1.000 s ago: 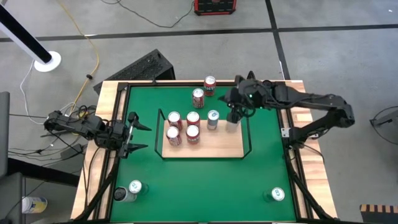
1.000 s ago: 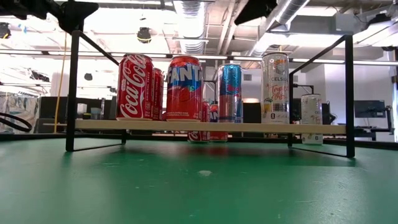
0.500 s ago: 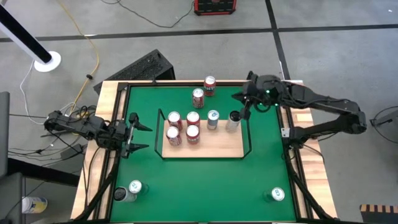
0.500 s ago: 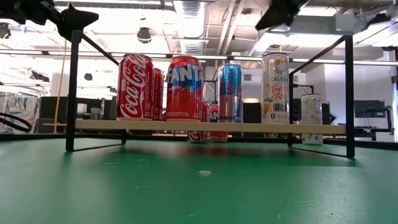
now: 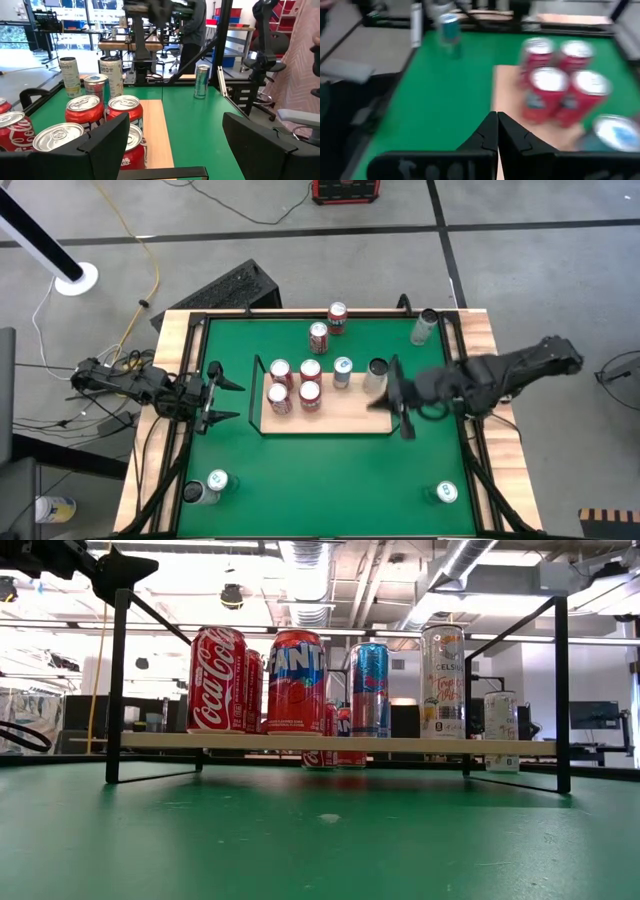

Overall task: Place canned beverage on shelf
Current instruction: Put the left blue soda can on the shelf aligned with the other blue soda can

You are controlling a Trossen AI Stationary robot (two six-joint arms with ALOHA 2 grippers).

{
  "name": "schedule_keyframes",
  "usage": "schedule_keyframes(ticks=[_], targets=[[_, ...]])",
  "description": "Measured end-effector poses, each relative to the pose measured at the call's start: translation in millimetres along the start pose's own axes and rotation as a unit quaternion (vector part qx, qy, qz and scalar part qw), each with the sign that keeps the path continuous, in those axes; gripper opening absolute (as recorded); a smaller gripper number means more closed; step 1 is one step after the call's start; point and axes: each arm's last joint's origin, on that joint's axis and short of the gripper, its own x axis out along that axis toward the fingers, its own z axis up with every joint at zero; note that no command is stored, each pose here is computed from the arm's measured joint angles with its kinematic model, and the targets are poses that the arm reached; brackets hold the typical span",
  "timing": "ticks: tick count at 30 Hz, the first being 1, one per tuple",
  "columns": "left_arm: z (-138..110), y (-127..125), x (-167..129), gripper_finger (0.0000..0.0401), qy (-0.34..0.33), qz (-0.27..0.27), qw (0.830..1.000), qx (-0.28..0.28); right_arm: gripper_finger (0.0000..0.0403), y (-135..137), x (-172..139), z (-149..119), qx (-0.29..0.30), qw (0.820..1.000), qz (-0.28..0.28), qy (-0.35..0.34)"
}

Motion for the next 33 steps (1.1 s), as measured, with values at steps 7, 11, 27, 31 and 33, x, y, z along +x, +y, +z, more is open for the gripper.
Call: schedule_keyframes(ticks=[7,11,27,31,33], targets=[[0.2,0.0,0.0,0.0306,-0.001,-0.001,1.000,-0.006,0.0027,54.3,17.8,-17.3,0.060,0.991,0.093,0.075],[0.3,0.0,0.0,0.0306,-0.002,0.000,1.000,-0.001,0.0026,79.0,18.9,-21.9,0.132,0.970,0.131,0.156],[78.8,-35.6,46.9,0.0306,0.205,-0.083,0.973,-0.061,0.0025,108.1,38.5,-21.0,0.086,0.961,0.090,0.247],[116.1,-59.0,72.1,0.0306,0.349,-0.052,0.934,-0.059,0.0027,101.0,41.6,-19.5,0.087,0.961,0.081,0.248],[125.1,-72.3,84.3,0.0306,0.417,-0.026,0.907,-0.057,0.0028,99.2,41.5,-18.8,0.083,0.962,0.080,0.247]])
